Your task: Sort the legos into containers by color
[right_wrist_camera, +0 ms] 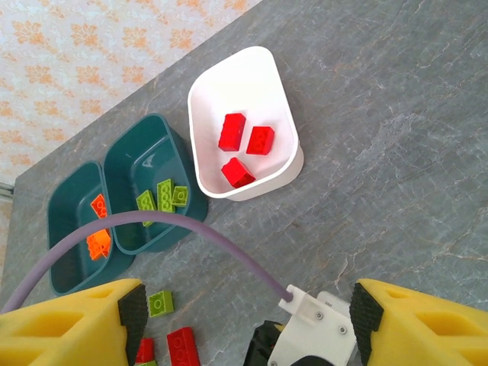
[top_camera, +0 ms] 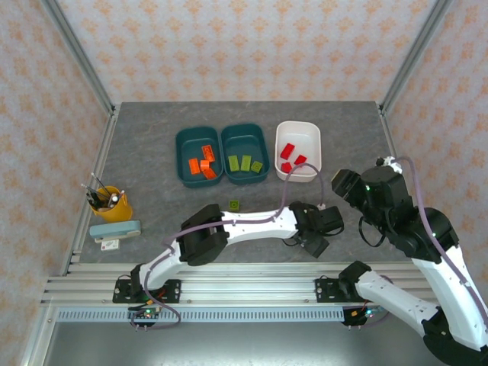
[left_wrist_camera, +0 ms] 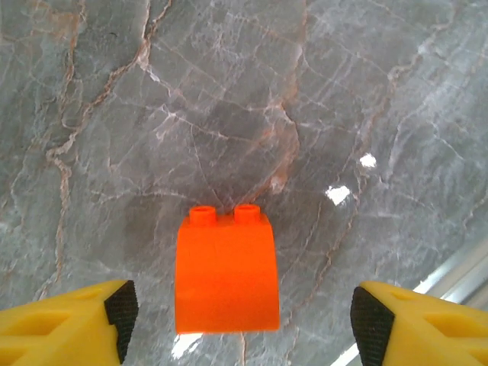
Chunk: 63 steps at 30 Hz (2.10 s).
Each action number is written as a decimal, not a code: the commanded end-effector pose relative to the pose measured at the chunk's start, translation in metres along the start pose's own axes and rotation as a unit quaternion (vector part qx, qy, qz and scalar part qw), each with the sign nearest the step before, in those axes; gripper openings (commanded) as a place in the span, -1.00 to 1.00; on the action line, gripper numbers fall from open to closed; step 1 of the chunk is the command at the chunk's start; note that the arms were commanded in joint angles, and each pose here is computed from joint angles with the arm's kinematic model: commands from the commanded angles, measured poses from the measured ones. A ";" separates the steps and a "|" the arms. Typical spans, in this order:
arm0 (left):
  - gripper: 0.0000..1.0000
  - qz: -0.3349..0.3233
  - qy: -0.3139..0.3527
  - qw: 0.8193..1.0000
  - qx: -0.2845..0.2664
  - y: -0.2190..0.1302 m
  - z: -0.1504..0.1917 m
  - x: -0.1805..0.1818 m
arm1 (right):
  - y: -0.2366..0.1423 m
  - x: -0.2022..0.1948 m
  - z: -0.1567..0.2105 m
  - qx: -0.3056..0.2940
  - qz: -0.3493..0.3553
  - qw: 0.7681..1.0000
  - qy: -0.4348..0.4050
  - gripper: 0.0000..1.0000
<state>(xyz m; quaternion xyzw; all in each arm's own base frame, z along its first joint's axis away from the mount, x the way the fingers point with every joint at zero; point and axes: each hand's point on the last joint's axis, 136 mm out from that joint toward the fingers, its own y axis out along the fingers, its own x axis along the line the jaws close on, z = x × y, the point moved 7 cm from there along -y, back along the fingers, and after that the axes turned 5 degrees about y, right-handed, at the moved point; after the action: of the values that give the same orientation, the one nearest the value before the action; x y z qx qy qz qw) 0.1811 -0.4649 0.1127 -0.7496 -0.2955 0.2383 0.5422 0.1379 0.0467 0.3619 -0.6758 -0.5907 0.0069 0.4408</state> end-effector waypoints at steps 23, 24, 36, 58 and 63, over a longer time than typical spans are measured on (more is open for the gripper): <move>-0.37 -0.046 -0.073 0.996 -0.030 -0.027 -0.015 0.052 | 0.006 0.021 -0.001 0.023 -0.038 0.999 -0.031 0.44; -0.37 -0.045 -0.091 0.994 -0.038 -0.036 -0.016 0.063 | 0.008 0.028 -0.001 0.031 -0.054 0.997 -0.035 0.44; -0.36 -0.099 -0.320 0.937 -0.096 -0.127 0.026 0.260 | 0.081 0.141 0.024 0.192 -0.244 0.949 -0.055 0.46; -0.30 -0.234 -0.505 0.831 -0.025 -0.079 0.063 0.483 | 0.237 0.224 0.069 0.313 -0.235 0.919 -0.044 0.38; -0.13 -0.237 -0.509 0.827 -0.017 -0.070 0.061 0.494 | 0.245 0.219 0.077 0.325 -0.222 0.918 -0.044 0.38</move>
<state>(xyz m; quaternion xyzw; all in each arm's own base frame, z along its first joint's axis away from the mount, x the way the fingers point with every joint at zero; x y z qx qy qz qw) 0.4778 -0.0697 0.1299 -0.4503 -0.6894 0.4570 0.3363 0.3561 0.2858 0.2746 -0.3555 -0.7031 0.1302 0.6019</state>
